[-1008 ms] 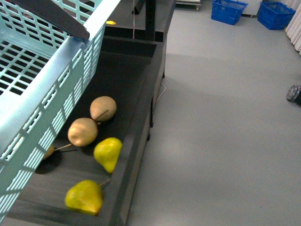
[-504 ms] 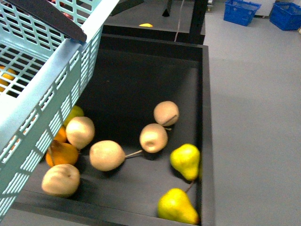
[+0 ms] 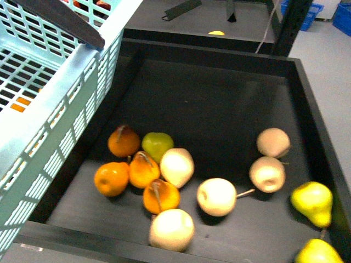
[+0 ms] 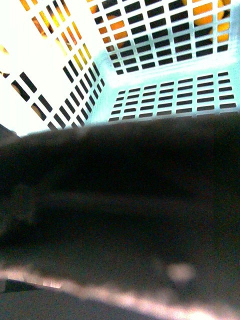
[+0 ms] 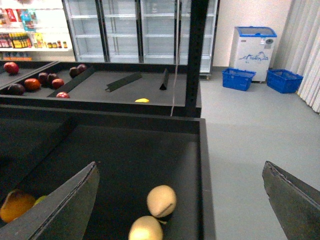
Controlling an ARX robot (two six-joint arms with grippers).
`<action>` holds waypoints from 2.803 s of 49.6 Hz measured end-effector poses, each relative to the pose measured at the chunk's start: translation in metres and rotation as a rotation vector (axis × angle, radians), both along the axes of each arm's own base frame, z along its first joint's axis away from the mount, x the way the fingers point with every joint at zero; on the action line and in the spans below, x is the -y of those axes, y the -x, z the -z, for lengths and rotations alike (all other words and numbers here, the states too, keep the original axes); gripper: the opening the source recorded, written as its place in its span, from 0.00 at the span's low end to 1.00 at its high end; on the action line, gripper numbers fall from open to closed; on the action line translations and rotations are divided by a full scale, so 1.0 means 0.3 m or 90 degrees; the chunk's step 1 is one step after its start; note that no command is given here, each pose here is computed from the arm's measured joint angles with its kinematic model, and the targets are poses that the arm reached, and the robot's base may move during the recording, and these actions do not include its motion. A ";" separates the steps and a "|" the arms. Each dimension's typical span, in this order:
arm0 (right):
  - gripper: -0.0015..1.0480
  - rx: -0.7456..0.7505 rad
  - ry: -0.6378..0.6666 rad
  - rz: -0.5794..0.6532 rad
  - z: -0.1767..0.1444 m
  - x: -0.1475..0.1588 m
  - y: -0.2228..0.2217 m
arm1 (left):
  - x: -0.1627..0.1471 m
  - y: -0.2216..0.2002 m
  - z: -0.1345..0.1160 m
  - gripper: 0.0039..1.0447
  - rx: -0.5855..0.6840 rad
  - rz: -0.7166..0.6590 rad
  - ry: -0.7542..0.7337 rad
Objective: Pick mango and avocado into basket
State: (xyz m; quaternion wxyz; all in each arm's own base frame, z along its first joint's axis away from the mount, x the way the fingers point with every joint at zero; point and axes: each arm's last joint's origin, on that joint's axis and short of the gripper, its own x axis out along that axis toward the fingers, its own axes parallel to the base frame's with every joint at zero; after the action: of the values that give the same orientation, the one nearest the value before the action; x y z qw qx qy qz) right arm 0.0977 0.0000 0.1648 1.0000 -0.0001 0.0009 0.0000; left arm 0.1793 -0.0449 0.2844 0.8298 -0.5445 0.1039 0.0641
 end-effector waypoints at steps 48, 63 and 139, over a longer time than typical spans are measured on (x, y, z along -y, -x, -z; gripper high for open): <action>0.93 0.001 0.000 0.000 0.000 0.000 0.000 | 0.000 -0.001 0.000 0.05 0.000 0.000 -0.001; 0.93 0.001 0.000 0.001 -0.001 0.000 0.000 | -0.001 -0.002 0.001 0.05 -0.001 -0.004 -0.002; 0.93 0.000 0.000 0.000 0.000 0.000 0.000 | 0.501 -0.319 0.194 0.05 0.103 0.631 -0.518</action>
State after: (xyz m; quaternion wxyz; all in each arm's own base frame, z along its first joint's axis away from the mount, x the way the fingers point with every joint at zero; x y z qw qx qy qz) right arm 0.0976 -0.0001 0.1648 1.0000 -0.0001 0.0005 0.0002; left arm 0.2750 -0.1952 0.2262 0.9062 -0.0773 0.2477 -0.3339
